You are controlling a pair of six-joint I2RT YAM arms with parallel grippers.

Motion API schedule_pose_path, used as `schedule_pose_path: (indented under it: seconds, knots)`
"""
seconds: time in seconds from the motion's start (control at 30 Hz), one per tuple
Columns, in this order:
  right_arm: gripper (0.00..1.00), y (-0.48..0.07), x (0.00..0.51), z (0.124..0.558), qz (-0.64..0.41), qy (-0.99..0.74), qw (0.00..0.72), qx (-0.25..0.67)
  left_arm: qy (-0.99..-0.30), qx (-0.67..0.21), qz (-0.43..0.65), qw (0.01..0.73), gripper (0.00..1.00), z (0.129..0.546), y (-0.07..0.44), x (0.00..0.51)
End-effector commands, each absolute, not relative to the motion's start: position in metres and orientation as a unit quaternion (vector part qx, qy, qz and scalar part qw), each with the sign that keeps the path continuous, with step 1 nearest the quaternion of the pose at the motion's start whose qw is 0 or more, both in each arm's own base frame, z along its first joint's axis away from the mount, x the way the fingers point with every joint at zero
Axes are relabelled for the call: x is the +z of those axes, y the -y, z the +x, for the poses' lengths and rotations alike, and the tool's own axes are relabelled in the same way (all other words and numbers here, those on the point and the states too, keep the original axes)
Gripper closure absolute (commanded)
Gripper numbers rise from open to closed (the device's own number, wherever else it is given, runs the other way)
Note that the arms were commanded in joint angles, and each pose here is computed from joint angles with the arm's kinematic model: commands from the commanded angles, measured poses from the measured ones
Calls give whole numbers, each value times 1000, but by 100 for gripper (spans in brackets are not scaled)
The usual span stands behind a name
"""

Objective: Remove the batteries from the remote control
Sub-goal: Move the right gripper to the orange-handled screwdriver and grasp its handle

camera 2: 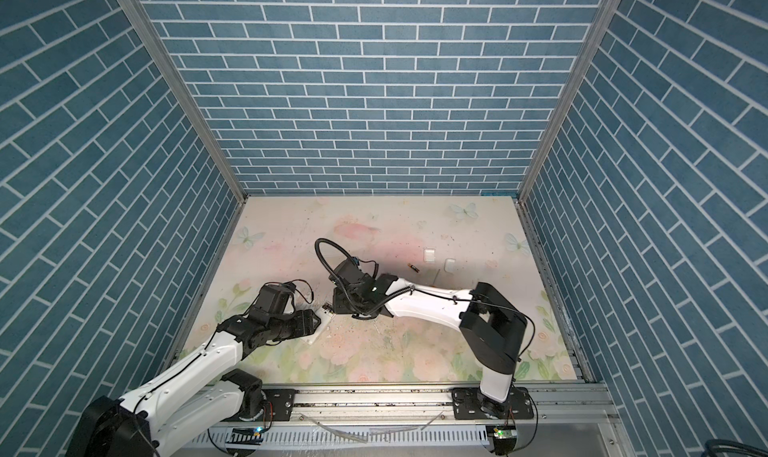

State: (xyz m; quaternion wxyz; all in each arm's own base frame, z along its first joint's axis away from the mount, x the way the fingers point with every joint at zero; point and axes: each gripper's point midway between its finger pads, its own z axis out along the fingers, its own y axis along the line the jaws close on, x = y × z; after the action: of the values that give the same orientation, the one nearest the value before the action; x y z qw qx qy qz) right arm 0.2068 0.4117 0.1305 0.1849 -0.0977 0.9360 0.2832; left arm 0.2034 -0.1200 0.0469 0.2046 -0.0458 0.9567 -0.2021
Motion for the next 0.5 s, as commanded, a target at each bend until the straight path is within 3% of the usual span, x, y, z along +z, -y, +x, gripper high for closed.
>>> schedule_pose_path:
  seconds: [0.0, 0.27, 0.47]
  knots:
    - [74, -351, 124, 217, -79, -955, 208, 194, -956, -190, -35, 222, 28, 212, 121, 62]
    - [58, -249, 126, 233, -1, -967, 233, 106, -952, -186, -20, 241, 28, 226, 125, 83]
    - [52, -186, 106, 235, 49, -974, 218, 37, -951, -188, -17, 244, 29, 235, 130, 88]
